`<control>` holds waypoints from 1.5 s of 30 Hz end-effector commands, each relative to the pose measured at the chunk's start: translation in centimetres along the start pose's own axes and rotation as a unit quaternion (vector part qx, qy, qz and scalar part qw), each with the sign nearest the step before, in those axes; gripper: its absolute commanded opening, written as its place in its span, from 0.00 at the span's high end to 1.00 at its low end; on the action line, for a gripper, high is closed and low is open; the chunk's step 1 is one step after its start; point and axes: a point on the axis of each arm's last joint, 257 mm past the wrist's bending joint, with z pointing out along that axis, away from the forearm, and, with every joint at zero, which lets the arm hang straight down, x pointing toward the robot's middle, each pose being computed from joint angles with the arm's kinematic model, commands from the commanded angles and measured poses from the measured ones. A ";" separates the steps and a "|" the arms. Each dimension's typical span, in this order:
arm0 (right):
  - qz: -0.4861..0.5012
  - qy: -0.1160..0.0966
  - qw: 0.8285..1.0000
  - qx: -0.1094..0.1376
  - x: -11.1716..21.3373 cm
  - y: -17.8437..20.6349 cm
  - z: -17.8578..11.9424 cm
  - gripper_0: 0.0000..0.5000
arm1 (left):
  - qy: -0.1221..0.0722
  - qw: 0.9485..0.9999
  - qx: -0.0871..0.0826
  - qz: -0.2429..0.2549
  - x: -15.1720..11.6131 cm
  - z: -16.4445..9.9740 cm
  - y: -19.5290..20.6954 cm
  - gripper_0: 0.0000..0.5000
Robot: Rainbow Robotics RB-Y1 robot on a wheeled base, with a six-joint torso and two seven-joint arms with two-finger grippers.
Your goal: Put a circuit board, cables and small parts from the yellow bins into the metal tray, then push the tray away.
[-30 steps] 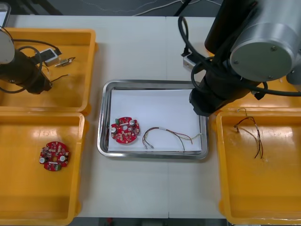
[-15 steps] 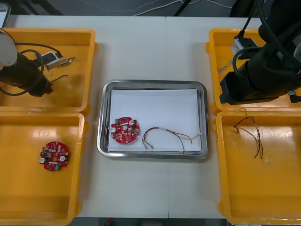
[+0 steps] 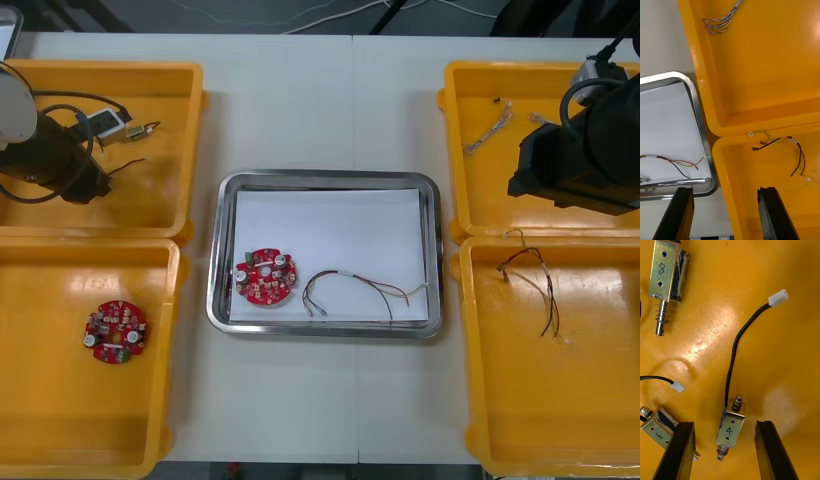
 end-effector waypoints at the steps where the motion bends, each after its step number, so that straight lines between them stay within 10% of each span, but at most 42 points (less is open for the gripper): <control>1: 0.094 -0.031 0.995 0.014 -2.5 -2.7 -1.4 0.00 | -0.007 0.996 -0.004 0.087 -1.2 0.3 -0.2 0.17; 9: 0.150 -0.040 0.988 0.025 -4.2 -4.8 -1.3 0.00 | -0.006 0.996 -0.003 0.084 -0.9 0.8 -0.4 0.20; 15: 0.155 -0.047 0.986 0.031 -4.6 -5.3 -1.3 0.00 | -0.004 0.996 0.000 0.085 -0.7 1.1 -0.7 1.00; 30: 0.096 -0.034 0.993 0.059 -6.7 -9.2 -0.6 0.00 | -0.022 0.997 0.003 0.072 -1.5 -0.4 -0.1 1.00; 45: 0.061 -0.093 0.992 0.062 -12.5 -12.8 1.6 0.00 | -0.009 0.998 0.023 0.058 -0.8 -6.8 0.8 1.00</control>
